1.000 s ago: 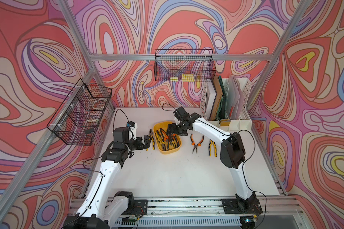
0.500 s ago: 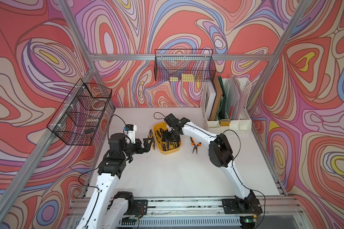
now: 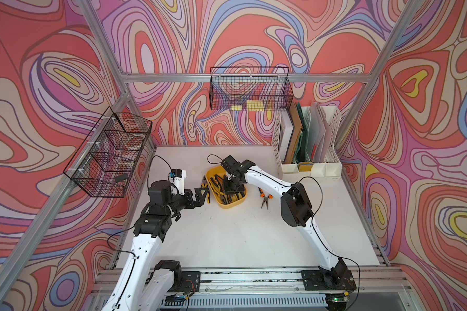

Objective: Take the pliers out of the storage box
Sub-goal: Pick up the pliers from the storage box.

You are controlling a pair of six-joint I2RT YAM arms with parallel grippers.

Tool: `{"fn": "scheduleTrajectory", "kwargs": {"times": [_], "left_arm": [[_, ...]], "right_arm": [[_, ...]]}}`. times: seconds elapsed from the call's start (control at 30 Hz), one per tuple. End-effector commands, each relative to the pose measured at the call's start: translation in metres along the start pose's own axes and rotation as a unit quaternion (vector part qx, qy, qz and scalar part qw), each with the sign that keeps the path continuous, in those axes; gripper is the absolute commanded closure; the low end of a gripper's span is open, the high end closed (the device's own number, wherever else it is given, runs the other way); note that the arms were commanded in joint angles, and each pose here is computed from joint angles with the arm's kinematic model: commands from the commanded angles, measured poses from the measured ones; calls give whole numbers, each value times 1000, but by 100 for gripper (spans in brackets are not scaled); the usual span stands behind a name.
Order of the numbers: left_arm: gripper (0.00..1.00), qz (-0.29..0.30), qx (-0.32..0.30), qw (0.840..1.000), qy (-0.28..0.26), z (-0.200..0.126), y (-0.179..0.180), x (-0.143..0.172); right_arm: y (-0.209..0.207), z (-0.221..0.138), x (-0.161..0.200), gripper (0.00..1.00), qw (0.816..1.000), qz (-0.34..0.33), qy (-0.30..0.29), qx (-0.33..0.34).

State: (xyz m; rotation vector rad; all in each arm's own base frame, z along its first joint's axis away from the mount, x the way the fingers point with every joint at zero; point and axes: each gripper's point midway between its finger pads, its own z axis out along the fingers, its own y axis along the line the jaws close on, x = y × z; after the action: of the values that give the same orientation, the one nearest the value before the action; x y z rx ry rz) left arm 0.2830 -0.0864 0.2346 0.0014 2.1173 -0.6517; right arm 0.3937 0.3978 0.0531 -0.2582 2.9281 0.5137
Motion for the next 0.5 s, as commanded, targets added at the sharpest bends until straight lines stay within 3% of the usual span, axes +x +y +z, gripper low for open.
{"fn": "scheduleTrajectory", "kwargs": {"times": [0.0, 0.07, 0.47], "left_arm": [[6, -1, 7, 1000, 3, 3, -2, 2], [6, -1, 6, 1000, 3, 3, -1, 2], [7, -45, -34, 998, 42, 17, 17, 14]], "right_arm": [[-3, -6, -1, 95, 1000, -13, -9, 21], [-3, -16, -5, 100, 999, -18, -20, 27], [10, -105, -28, 100, 993, -48, -107, 31]]}}
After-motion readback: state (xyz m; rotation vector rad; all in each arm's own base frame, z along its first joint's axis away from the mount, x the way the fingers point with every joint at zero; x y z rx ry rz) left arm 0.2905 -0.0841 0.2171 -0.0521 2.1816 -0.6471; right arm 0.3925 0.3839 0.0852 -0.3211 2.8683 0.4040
